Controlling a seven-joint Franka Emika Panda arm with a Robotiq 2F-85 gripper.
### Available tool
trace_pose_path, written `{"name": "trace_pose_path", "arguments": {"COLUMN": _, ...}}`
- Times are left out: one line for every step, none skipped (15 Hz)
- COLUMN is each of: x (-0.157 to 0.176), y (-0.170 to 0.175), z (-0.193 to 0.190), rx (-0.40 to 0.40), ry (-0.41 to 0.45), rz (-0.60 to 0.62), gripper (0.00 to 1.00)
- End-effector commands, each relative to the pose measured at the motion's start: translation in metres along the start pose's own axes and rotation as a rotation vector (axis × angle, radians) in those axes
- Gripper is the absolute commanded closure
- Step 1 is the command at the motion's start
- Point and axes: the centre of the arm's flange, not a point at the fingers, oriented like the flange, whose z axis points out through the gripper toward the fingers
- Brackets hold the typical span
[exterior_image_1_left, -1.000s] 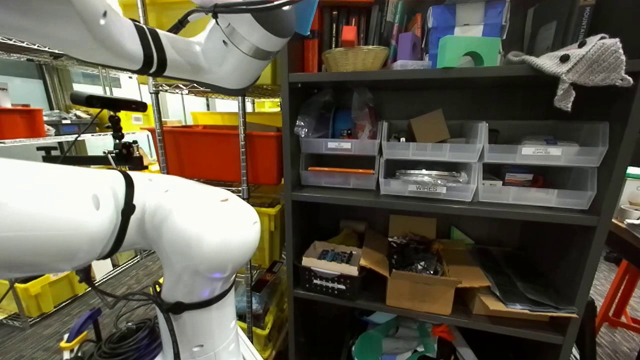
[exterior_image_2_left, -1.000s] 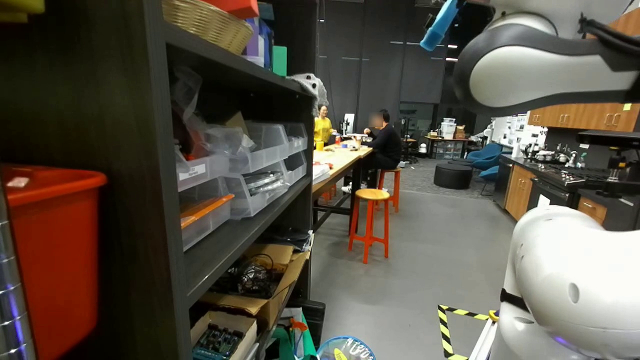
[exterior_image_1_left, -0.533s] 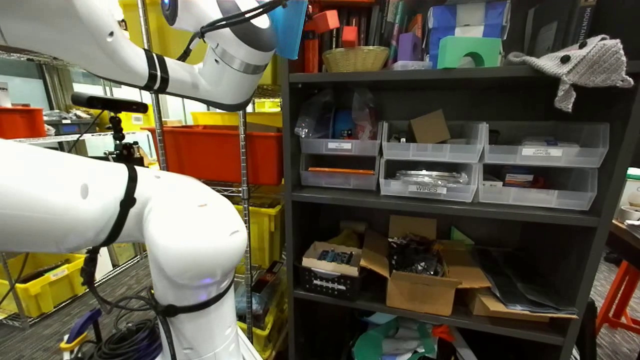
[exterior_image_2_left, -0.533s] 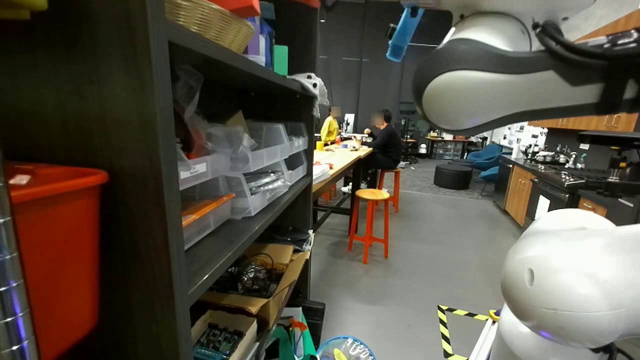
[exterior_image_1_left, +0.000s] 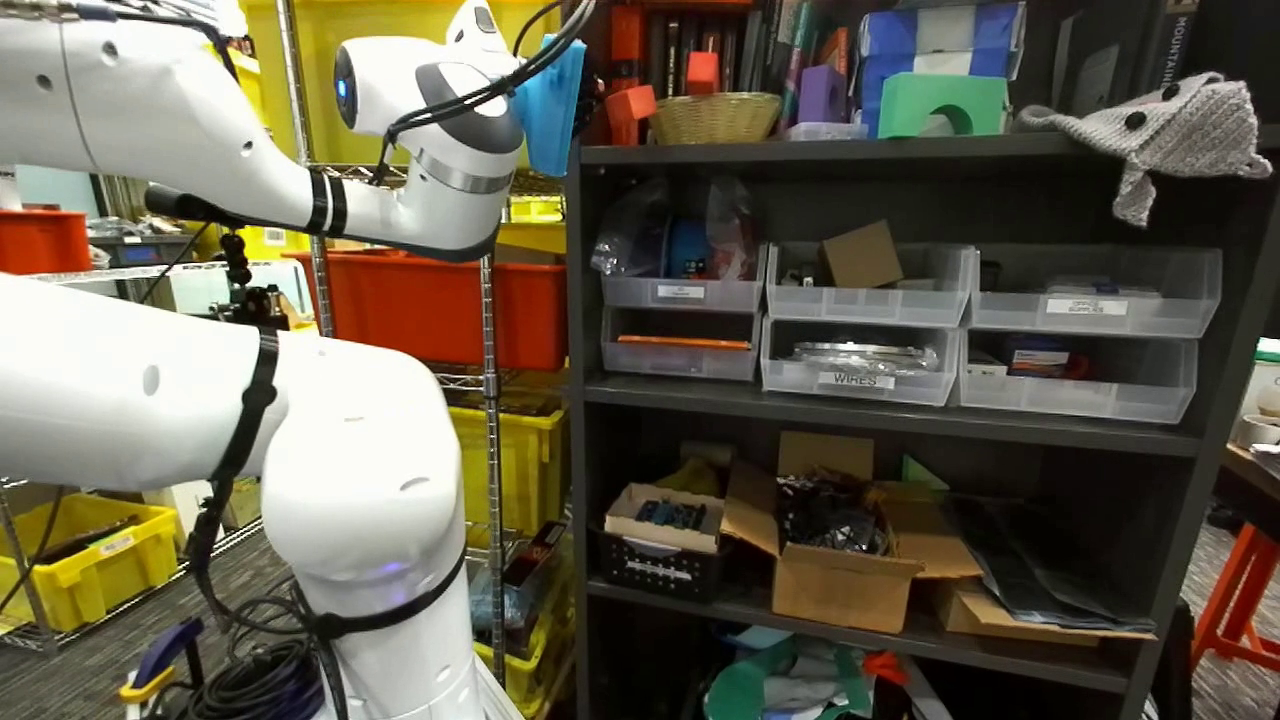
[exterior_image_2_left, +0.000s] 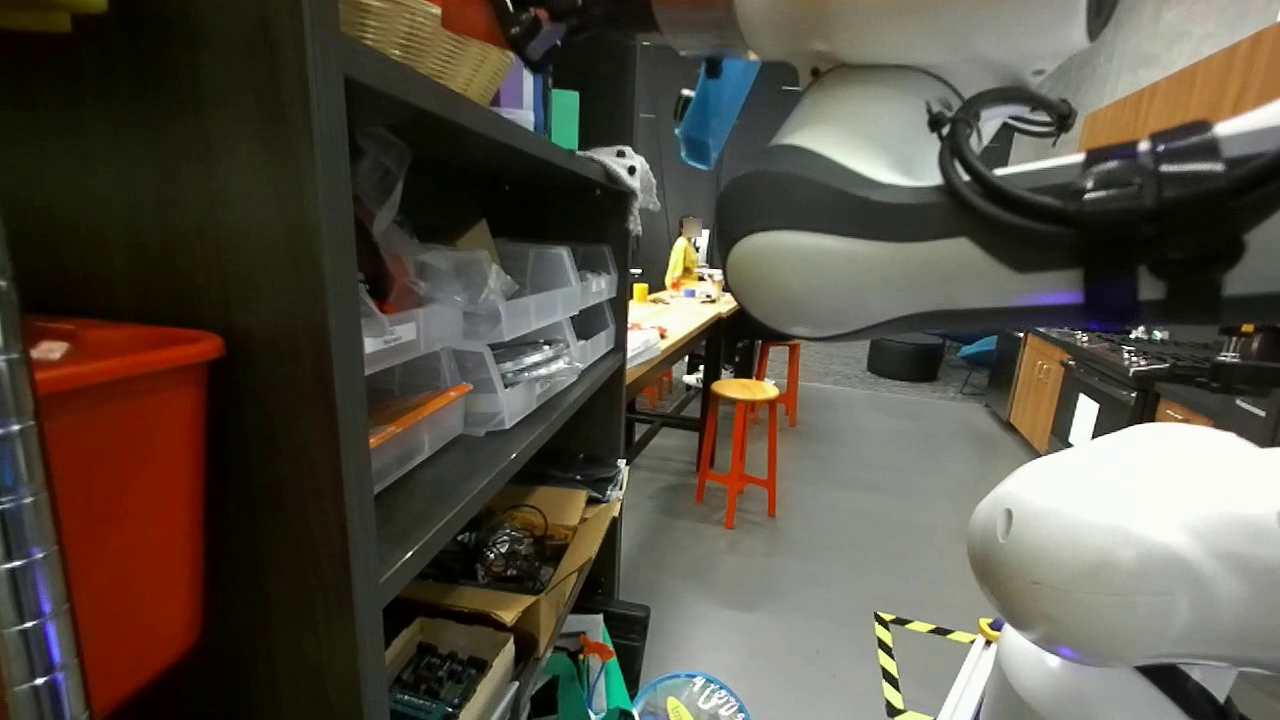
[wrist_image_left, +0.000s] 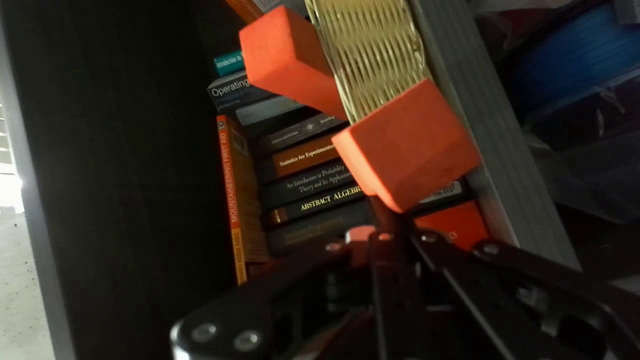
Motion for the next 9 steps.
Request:
{"name": "trace_pose_path", "arguments": {"x": -0.021, "y": -0.022, "z": 0.022, "rx": -0.072, "ry": 0.026, "rz": 0.011, "gripper": 1.0}}
{"name": "trace_pose_path", "arguments": {"x": -0.02, "y": -0.021, "z": 0.021, "rx": -0.089, "ry": 0.028, "rz": 0.016, "gripper": 1.0}}
{"name": "trace_pose_path", "arguments": {"x": -0.018, "y": -0.018, "z": 0.018, "rx": -0.107, "ry": 0.03, "rz": 0.027, "gripper": 1.0}}
{"name": "trace_pose_path", "arguments": {"x": -0.015, "y": -0.015, "z": 0.015, "rx": -0.124, "ry": 0.031, "rz": 0.035, "gripper": 1.0}}
{"name": "trace_pose_path", "arguments": {"x": -0.011, "y": -0.012, "z": 0.013, "rx": -0.136, "ry": 0.03, "rz": 0.044, "gripper": 1.0}}
{"name": "trace_pose_path", "arguments": {"x": -0.005, "y": -0.01, "z": 0.013, "rx": -0.144, "ry": 0.022, "rz": 0.051, "gripper": 1.0}}
{"name": "trace_pose_path", "arguments": {"x": 0.002, "y": -0.01, "z": 0.016, "rx": -0.147, "ry": 0.009, "rz": 0.054, "gripper": 1.0}}
{"name": "trace_pose_path", "arguments": {"x": 0.007, "y": -0.011, "z": 0.02, "rx": -0.158, "ry": 0.006, "rz": 0.063, "gripper": 1.0}}
{"name": "trace_pose_path", "arguments": {"x": 0.014, "y": -0.015, "z": 0.028, "rx": -0.164, "ry": -0.004, "rz": 0.067, "gripper": 1.0}}
